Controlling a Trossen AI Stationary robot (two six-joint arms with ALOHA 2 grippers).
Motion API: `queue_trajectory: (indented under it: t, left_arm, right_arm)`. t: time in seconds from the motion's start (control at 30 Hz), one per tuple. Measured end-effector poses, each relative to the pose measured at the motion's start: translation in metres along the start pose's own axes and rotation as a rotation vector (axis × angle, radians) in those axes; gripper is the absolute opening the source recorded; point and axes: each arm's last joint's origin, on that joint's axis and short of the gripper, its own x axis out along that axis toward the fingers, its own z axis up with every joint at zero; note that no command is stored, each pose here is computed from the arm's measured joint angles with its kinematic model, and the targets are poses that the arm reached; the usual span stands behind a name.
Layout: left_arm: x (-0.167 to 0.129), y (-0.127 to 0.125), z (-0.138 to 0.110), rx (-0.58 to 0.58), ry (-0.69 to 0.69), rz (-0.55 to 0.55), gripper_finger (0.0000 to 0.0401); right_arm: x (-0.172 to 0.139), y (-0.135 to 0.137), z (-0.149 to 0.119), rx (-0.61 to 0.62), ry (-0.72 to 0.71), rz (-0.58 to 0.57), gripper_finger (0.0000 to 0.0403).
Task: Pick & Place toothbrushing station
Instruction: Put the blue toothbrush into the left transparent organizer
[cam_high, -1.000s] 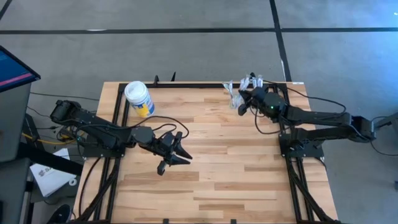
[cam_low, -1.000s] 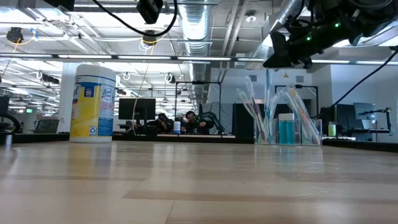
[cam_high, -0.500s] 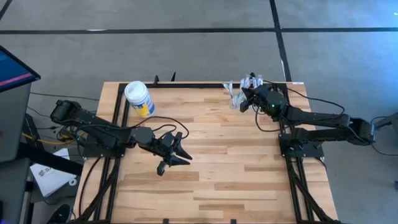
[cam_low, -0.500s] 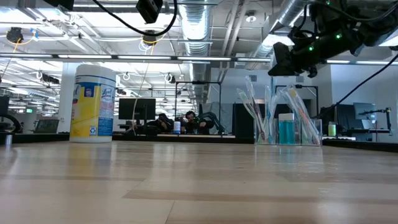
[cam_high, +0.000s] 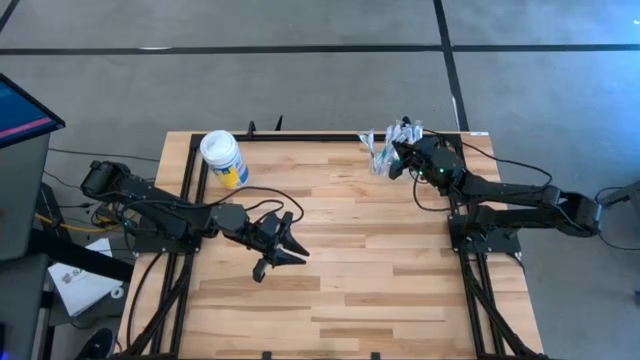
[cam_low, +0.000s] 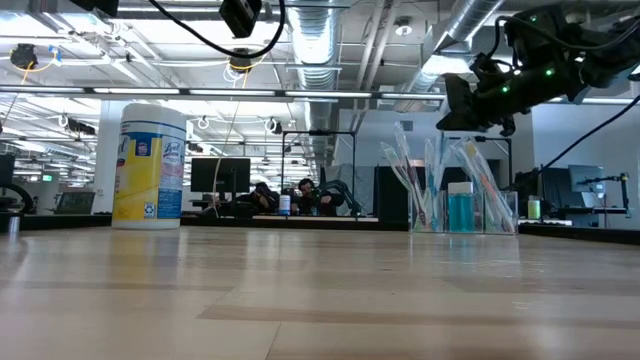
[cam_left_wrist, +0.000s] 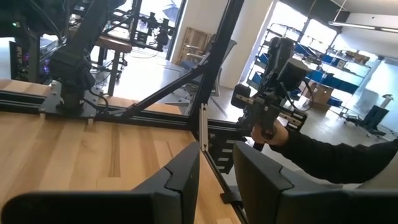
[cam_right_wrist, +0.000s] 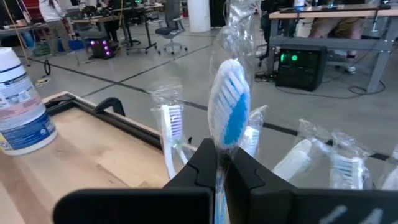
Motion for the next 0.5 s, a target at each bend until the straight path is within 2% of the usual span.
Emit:
queue_trajectory:
  t: [0.5]
  left_arm:
    - [0.0, 0.0, 0.0, 0.0, 0.0, 0.011, 0.0094]
  right_arm:
    - [0.025, 0.005, -0.025, -0.002, 0.071, 0.02, 0.0]
